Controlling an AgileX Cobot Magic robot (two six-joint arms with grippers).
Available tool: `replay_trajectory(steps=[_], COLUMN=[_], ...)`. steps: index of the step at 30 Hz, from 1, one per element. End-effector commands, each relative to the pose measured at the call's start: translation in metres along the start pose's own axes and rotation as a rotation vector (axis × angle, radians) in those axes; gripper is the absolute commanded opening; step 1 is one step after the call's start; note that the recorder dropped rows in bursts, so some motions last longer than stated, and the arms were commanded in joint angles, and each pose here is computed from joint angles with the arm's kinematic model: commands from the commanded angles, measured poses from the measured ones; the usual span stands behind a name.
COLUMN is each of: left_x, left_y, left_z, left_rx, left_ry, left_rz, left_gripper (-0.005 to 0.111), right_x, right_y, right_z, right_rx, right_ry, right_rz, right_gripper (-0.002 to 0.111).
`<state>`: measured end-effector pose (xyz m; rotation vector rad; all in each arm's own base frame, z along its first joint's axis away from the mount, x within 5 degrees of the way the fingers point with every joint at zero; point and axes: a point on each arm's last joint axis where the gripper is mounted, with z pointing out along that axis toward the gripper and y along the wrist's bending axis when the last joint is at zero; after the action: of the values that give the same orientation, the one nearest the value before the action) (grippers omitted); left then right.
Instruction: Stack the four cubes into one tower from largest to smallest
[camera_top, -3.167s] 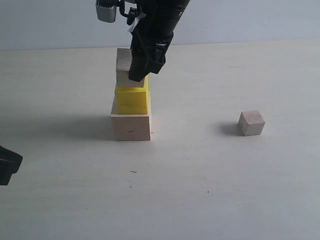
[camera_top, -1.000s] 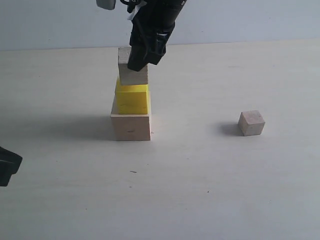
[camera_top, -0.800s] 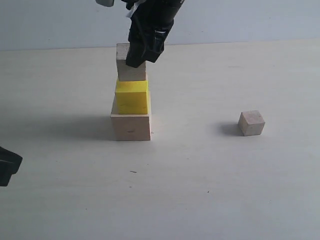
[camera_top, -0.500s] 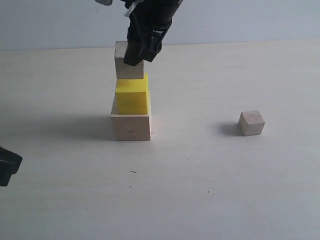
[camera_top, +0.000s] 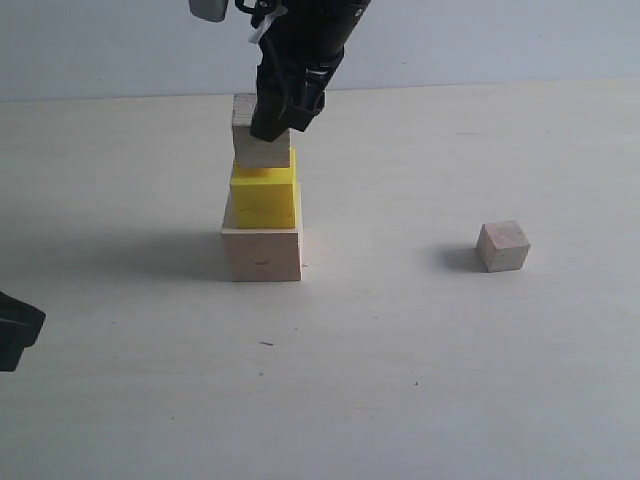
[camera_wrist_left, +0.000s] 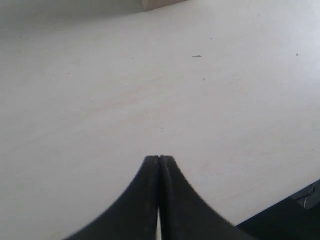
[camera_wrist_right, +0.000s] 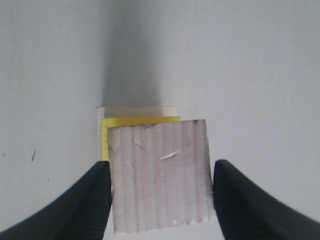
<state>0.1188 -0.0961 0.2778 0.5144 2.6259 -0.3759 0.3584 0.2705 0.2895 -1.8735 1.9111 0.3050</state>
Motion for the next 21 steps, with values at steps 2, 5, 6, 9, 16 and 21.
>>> replay_trajectory(steps=[2,5,6,9,16,21], left_x=[0.0006,0.0006,0.0006,0.0006,0.0006,0.0006], left_y=[0.0007,0.0007,0.0007,0.0007,0.0007,0.0007], left_z=[-0.0001,-0.0001,-0.0001,-0.0001,-0.0001,-0.0001], left_rx=[0.001,0.001,0.001,0.001,0.001,0.001], left_ry=[-0.009,-0.009,-0.009,-0.009,-0.009,-0.009], left_rz=[-0.001,-0.001,-0.001,-0.001,-0.001,-0.001], left_gripper=[0.001,0.001,0.001,0.001,0.001,0.001], right_x=[-0.0008,-0.0008,-0.0009,-0.0009,-0.0009,-0.0008], right_y=[0.0002,0.0002,0.0003,0.0003,0.0003,0.0002], right_z=[-0.0008,-0.0008,-0.0008,-0.0008,-0.0008,0.0002], right_rx=[-0.001,-0.001,-0.002,-0.002,-0.002,-0.005], right_ry=[-0.01,-0.01,-0.011,-0.011,-0.011,-0.011], right_rz=[0.018,0.02,0.021,0.021,0.021,0.026], right_gripper=[0.0,0.0,0.0,0.0,0.0,0.0])
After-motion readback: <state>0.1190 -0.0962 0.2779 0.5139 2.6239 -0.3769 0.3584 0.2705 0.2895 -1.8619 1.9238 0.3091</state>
